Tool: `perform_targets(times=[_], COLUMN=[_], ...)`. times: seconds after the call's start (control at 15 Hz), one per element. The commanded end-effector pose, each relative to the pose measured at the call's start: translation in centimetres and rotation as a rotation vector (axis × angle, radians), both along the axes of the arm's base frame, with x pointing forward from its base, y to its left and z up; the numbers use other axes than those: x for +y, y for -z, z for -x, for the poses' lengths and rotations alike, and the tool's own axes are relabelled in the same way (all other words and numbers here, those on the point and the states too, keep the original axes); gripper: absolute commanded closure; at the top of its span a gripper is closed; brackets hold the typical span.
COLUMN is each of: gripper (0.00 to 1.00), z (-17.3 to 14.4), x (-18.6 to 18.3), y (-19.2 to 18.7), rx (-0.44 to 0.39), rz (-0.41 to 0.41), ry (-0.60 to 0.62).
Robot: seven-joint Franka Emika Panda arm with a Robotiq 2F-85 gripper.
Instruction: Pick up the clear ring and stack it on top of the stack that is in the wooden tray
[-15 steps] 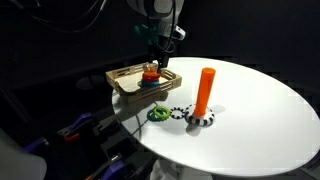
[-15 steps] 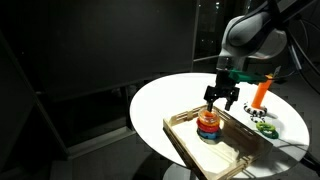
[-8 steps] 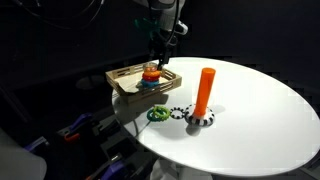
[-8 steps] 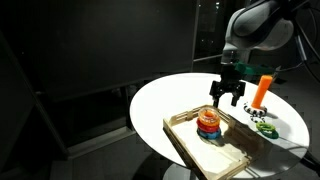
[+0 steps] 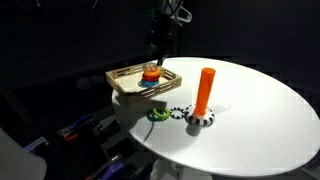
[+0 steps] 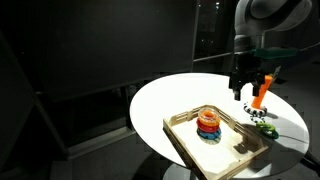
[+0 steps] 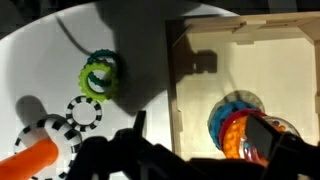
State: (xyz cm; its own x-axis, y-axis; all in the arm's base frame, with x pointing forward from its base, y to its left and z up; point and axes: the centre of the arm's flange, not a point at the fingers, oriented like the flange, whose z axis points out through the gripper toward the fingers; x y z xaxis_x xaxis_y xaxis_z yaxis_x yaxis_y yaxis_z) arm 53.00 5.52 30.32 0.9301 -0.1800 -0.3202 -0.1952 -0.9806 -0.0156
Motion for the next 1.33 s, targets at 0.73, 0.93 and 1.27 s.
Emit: perform_targets(times=[0.73,0.93,1.27], gripper=[0.0,0.0,0.0], z=[6.8,7.3,6.7], x=[-3.1,-3.3,-3.0], y=[-12.9,-14.2,-14.0], rx=[-0.204,-0.229,-0.223], rz=[0.045,0.04,0.038], ry=[0.037,0.031,0.031])
